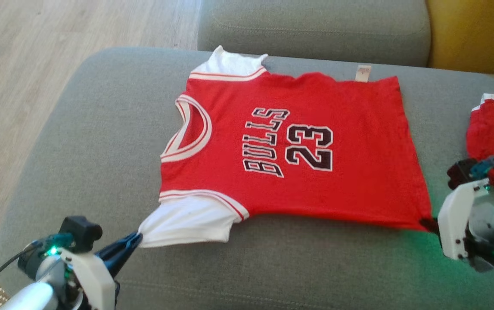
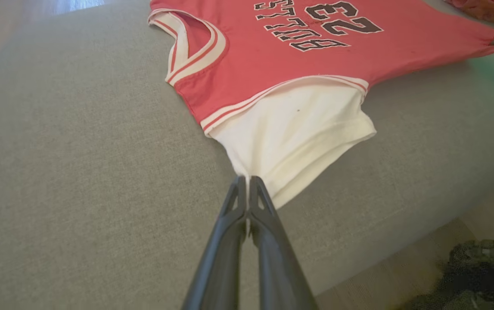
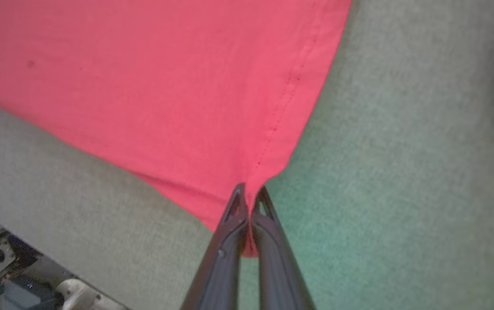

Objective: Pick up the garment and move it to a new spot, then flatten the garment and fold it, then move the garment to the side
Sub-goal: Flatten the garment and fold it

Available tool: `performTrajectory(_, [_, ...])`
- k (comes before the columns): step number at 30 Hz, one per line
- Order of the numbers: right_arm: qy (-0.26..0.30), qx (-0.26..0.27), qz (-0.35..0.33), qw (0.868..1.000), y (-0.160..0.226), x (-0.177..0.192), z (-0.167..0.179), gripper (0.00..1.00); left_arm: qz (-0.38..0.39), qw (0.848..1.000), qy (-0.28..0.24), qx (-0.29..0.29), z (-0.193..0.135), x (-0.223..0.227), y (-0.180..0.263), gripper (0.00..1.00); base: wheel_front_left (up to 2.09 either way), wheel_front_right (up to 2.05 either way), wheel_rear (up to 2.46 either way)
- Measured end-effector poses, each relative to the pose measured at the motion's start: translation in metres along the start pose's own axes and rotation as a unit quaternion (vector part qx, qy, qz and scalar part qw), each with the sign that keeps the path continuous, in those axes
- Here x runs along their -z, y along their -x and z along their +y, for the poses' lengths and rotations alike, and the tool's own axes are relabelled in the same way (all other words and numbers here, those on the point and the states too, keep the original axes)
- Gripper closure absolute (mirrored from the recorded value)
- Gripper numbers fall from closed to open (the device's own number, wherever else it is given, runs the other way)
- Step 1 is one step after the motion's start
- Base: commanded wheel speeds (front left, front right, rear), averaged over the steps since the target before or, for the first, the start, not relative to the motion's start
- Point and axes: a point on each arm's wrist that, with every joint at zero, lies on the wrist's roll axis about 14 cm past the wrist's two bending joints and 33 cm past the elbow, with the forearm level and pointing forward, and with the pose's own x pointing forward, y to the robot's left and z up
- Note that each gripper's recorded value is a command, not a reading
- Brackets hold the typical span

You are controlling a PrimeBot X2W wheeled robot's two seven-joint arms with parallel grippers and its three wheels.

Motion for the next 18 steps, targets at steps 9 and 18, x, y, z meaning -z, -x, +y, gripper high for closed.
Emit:
performTrajectory(9, [-0.029, -0.056, 0.065, 0.996, 0.014, 0.045, 0.022, 1.00, 0.050, 0.997, 0.039, 0.044, -0.022, 0.012, 0.028, 1.00, 0.00, 0.00, 0.00])
performTrajectory(18, [-0.041, -0.071, 0.082, 0.993, 0.027, 0.055, 0.022, 1.00, 0.058, 0.995, 0.042, 0.068, -0.031, 0.008, 0.036, 1.00, 0.00, 0.00, 0.00])
